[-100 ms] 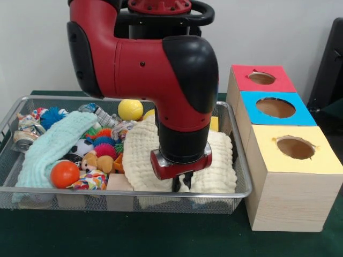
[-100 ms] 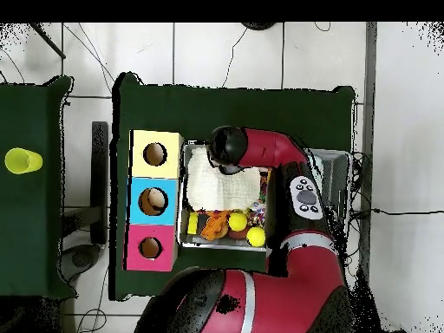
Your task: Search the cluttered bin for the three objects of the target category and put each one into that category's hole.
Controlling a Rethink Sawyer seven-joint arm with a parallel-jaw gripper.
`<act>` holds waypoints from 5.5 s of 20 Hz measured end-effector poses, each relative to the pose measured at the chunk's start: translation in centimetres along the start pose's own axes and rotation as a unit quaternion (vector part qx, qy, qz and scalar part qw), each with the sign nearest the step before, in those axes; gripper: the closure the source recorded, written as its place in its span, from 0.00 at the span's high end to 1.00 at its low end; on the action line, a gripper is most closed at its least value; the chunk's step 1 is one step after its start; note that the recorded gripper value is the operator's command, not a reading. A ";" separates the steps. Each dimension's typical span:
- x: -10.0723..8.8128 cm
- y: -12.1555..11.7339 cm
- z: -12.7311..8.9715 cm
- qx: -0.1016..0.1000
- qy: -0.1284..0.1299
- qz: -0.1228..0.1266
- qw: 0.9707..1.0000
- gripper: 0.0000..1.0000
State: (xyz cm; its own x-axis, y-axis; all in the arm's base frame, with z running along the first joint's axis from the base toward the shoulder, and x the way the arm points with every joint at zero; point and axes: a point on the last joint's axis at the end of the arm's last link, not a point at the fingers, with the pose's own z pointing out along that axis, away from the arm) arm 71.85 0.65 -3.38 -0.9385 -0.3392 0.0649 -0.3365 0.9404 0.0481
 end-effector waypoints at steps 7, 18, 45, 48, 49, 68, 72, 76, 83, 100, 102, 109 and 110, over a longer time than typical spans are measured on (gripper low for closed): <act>-0.1 0.5 -0.1 0.004 0.002 -0.004 1.000 0.00; -0.6 0.9 -1.8 0.006 0.006 -0.004 1.000 0.00; -1.7 1.9 -10.2 0.005 0.011 0.003 1.000 0.00; -1.3 2.1 -10.9 0.003 0.011 0.004 1.000 0.00; -1.2 2.2 -11.1 0.003 0.012 0.004 1.000 0.00; 0.8 3.3 -14.2 0.003 0.014 0.005 1.000 0.00; 1.2 3.5 -14.6 0.002 0.016 0.005 1.000 0.00; 1.5 3.7 -15.0 0.002 0.016 0.005 1.000 0.00; 1.8 3.7 -15.6 0.003 0.015 0.005 1.000 0.00; 2.7 3.7 -16.0 0.001 0.019 0.008 1.000 0.00; 2.7 3.7 -16.2 0.002 0.017 0.009 1.000 0.00; 2.8 3.0 -17.3 0.005 0.014 0.013 1.000 0.00; 2.8 2.9 -17.4 0.005 0.014 0.013 1.000 0.00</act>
State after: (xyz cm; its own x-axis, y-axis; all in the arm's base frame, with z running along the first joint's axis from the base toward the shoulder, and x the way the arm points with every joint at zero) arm 69.60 2.07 14.29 -0.9446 -0.3146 0.0935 -0.3126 0.9492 0.0363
